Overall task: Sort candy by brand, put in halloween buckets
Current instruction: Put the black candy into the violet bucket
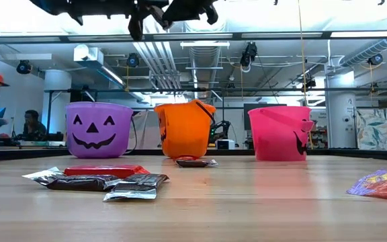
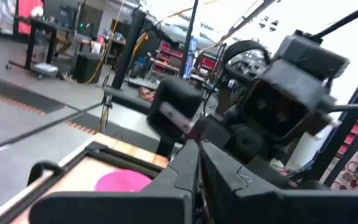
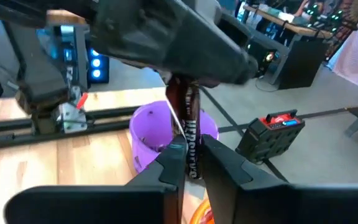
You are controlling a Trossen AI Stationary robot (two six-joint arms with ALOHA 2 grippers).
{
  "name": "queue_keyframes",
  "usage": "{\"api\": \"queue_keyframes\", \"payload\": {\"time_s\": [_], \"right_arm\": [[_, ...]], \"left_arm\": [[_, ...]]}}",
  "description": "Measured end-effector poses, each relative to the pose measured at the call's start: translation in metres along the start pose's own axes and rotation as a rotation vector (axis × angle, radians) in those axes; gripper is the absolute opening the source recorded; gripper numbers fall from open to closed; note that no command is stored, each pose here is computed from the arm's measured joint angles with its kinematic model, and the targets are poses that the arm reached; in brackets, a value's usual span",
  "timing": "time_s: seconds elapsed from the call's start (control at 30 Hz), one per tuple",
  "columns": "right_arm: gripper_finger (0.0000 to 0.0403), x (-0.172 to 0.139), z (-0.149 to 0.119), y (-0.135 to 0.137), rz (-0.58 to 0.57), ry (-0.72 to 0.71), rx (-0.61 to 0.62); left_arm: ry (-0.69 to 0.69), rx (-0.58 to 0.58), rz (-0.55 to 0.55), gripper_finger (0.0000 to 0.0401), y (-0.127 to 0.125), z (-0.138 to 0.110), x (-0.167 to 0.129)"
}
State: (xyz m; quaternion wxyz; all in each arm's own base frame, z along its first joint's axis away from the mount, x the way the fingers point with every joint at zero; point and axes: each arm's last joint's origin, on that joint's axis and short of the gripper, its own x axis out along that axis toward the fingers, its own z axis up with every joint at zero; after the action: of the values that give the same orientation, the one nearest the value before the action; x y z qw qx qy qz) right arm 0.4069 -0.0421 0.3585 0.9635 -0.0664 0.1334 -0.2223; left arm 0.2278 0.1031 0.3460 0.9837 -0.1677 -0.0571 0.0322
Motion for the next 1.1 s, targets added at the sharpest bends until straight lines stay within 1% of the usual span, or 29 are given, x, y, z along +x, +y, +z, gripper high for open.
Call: {"api": "queue_keyframes", "payload": {"time_s": [0.1, 0.33, 0.43, 0.57, 0.77, 0.87, 0.93, 1.0, 1.1], "right_arm": [[0.0061, 0.003, 0.002, -0.005, -0.016, -0.03, 0.008], [0.0089, 0.008, 0.0, -0.018, -0.044, -0.026, 0.01], [0.0091, 0.01, 0.0, -0.022, 0.002, -0.03, -0.007], [0.0082, 0.011, -0.001, -0.024, 0.012, -0.022, -0.002], [0.0075, 0.012, -0.002, -0.028, -0.002, -0.015, -0.01], [0.0066, 0.013, -0.005, -0.03, -0.001, 0.012, -0.032], [0.0046, 0.013, -0.01, -0.033, -0.01, 0.058, -0.024], [0.0021, 0.013, -0.016, -0.038, -0.016, 0.122, -0.022], [0.0014, 0.01, -0.021, -0.045, -0.026, 0.197, -0.011]], "left_arm": [[0.002, 0.026, 0.005, 0.0, -0.002, 0.006, 0.0], [0.022, 0.049, 0.042, 0.0, 0.0, 0.015, -0.001], [0.015, 0.052, 0.049, 0.0, 0.001, 0.018, -0.001], [0.015, 0.058, 0.068, 0.0, 0.005, 0.02, -0.003], [0.065, 0.026, 0.179, 0.0, 0.022, 0.019, -0.013], [0.08, 0.029, 0.2, 0.0, 0.026, 0.019, -0.016], [0.092, 0.023, 0.195, 0.0, 0.027, 0.019, -0.018], [0.135, 0.009, 0.168, 0.0, 0.026, 0.016, -0.019], [0.261, -0.008, 0.099, 0.0, 0.024, 0.006, -0.024]]}}
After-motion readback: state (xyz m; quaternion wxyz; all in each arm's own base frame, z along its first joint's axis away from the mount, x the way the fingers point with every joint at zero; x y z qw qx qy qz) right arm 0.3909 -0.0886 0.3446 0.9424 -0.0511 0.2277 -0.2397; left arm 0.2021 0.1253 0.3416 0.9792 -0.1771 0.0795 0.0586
